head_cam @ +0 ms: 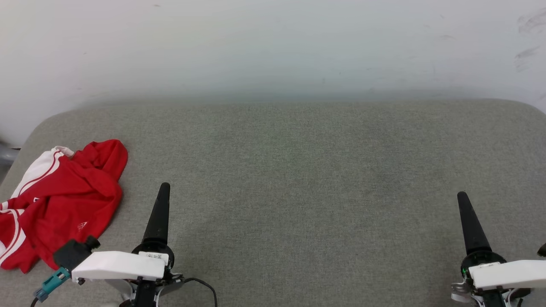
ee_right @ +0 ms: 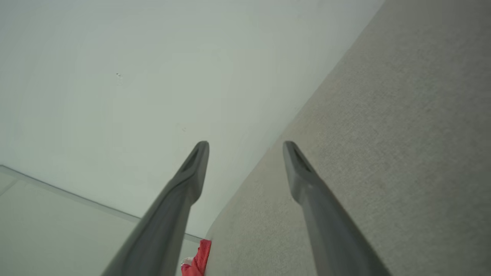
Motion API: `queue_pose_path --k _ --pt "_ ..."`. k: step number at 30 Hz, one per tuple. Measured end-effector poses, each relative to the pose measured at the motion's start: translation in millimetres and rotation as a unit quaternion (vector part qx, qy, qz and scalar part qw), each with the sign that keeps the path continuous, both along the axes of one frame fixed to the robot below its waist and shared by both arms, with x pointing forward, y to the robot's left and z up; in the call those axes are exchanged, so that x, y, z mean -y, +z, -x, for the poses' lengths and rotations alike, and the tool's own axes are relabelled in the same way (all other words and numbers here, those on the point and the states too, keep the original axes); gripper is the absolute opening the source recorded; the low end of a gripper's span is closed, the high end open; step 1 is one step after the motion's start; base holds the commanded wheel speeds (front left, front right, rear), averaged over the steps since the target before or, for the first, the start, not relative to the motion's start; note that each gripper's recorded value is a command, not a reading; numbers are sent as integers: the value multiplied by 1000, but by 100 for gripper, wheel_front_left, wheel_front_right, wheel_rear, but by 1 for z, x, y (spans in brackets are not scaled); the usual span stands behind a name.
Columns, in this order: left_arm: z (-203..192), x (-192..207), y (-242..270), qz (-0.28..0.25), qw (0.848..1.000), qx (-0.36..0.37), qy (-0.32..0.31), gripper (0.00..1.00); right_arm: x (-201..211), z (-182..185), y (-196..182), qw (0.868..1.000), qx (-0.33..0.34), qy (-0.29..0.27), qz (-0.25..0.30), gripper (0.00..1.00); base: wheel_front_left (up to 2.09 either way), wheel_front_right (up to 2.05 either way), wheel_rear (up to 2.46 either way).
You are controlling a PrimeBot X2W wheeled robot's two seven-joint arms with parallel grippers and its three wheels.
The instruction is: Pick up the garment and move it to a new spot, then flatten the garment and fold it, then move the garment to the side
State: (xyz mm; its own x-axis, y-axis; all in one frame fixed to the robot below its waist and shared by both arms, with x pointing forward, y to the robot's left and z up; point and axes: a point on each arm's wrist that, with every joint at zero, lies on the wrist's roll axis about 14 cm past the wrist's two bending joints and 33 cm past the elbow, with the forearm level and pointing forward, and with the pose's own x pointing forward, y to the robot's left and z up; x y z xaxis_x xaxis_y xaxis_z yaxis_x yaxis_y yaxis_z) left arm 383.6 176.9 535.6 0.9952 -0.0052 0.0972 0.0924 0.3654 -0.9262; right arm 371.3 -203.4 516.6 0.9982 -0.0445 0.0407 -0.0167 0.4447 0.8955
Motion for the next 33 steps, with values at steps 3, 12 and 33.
queue_pose_path --k 3,12,33 --pt "1 1 0 -40 999 2 3 100 0 1 0 999 -1 -1 45 100 0 0 0" --pt "6 4 2 -158 987 10 7 100 -6 3 3 986 1 10 165 100 0 0 0" --pt "9 11 -5 -402 916 7 15 100 -9 6 6 938 -3 26 346 100 0 0 0"
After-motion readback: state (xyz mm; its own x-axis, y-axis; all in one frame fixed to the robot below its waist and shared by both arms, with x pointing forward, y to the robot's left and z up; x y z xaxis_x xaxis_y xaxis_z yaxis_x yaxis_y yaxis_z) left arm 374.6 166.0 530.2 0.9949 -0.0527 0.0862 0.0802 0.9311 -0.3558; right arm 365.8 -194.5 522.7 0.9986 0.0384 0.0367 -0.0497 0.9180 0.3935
